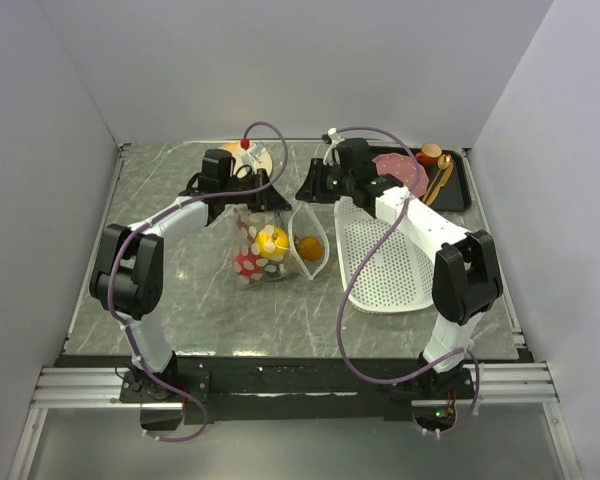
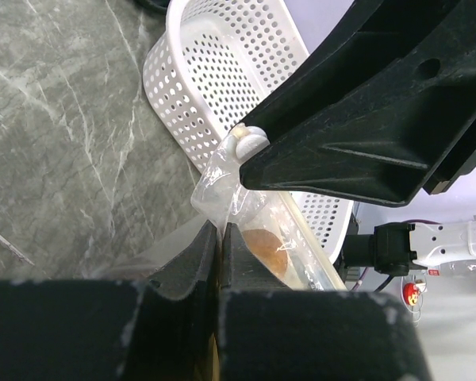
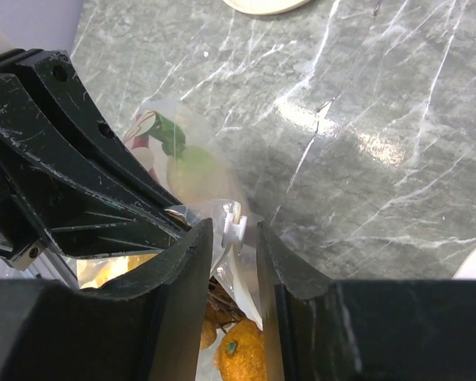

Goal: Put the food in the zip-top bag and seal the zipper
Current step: Zip the zipper food storage bag at the center of the board.

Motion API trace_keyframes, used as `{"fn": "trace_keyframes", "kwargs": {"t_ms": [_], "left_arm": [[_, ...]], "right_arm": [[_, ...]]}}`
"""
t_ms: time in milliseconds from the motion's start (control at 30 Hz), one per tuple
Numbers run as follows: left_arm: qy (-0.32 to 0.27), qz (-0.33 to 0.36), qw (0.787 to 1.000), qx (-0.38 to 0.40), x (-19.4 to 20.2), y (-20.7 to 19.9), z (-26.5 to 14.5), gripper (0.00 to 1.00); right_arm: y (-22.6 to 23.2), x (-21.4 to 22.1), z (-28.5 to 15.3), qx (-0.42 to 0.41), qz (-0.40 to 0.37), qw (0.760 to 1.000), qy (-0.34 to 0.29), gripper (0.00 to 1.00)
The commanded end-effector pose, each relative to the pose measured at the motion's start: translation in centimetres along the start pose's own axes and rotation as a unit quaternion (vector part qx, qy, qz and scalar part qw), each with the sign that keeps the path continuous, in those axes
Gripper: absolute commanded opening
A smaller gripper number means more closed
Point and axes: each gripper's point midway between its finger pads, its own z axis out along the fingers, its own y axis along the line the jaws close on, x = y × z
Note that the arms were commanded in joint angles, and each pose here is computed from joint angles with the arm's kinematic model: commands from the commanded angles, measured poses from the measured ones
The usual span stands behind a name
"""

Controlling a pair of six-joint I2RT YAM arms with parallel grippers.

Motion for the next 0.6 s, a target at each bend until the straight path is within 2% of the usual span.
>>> {"fn": "trace_keyframes", "kwargs": {"t_ms": [0, 467, 567], "left_arm": [[-0.031, 0.053, 0.998, 0.023, -2.8, -3.4, -1.1, 0.01], [-0.031, 0.057, 0.998, 0.025, -2.8, -3.7, -1.2, 0.01], [-0.031, 0.056, 0.998, 0.023, -2.8, -3.6, -1.2, 0.01]], "right_arm": [[0.9, -2.9, -1.0, -0.01, -0.017, 0.999, -0.046, 0.37], [0.8, -3.4, -0.9, -0.022, -0.001, 0.998, -0.051, 0.4], [0.8, -3.3, -0.9, -0.021, 0.0, 0.998, -0.052, 0.3]]}}
